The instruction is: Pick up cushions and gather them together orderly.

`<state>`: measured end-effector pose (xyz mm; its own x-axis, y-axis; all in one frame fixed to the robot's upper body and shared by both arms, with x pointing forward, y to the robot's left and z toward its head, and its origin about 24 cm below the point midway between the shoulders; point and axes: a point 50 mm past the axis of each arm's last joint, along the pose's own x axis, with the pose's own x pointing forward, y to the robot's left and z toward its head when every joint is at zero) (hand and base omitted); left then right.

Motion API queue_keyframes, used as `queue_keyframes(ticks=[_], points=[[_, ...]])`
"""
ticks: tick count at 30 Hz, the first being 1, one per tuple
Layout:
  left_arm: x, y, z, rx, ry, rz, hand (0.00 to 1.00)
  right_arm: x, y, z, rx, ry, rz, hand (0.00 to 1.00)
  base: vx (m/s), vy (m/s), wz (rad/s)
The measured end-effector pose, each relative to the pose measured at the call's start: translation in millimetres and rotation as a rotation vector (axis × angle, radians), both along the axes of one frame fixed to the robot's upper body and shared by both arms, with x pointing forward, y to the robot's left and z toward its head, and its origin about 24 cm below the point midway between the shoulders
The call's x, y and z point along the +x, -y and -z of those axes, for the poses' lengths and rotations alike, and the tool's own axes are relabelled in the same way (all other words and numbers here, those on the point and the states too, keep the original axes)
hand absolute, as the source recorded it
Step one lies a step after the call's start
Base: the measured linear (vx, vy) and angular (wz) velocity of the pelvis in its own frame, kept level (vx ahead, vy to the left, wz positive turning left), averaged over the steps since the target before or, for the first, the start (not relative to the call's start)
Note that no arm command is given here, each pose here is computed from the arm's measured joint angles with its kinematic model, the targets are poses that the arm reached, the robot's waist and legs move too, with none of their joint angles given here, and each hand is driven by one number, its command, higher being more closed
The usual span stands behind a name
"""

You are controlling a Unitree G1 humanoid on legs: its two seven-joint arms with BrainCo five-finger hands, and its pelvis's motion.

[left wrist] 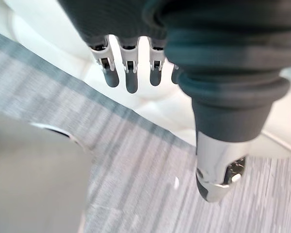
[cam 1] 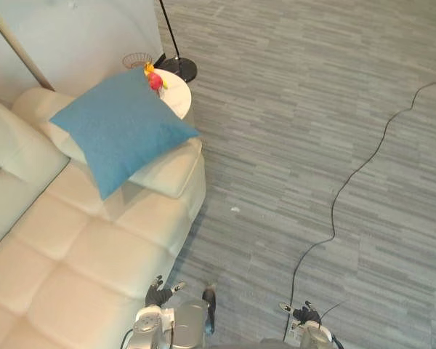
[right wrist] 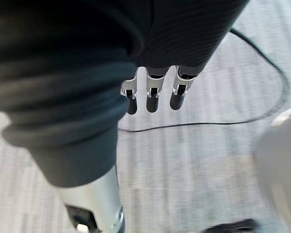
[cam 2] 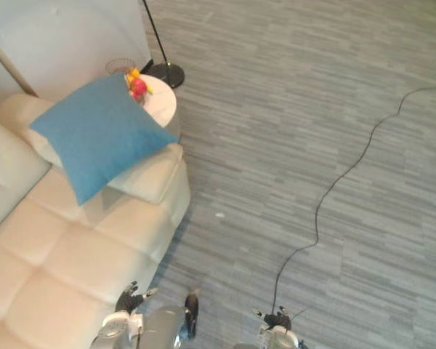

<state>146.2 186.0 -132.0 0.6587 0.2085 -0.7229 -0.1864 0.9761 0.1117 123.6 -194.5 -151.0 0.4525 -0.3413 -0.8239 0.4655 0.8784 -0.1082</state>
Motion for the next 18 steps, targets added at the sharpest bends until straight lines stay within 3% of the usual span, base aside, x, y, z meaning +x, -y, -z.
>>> queue_keyframes(ticks=[7, 13, 18], points=[[-5, 0, 3, 0.006, -0.022, 0.015, 0.0, 9, 6, -4, -0.017, 0.026, -0.017, 0.0, 0.4, -0.067, 0.19], [-26, -3, 13, -0.001, -0.099, -0.026, 0.0, -2, 11, -1, -0.026, 0.006, 0.0, 0.0, 0.38, -0.345, 0.67], [-16, 4, 7, -0.039, -0.034, -0.078, 0.0, -5, 19, -4, -0.059, 0.013, 0.013, 0.0, 0.28, -0.31, 0.85]])
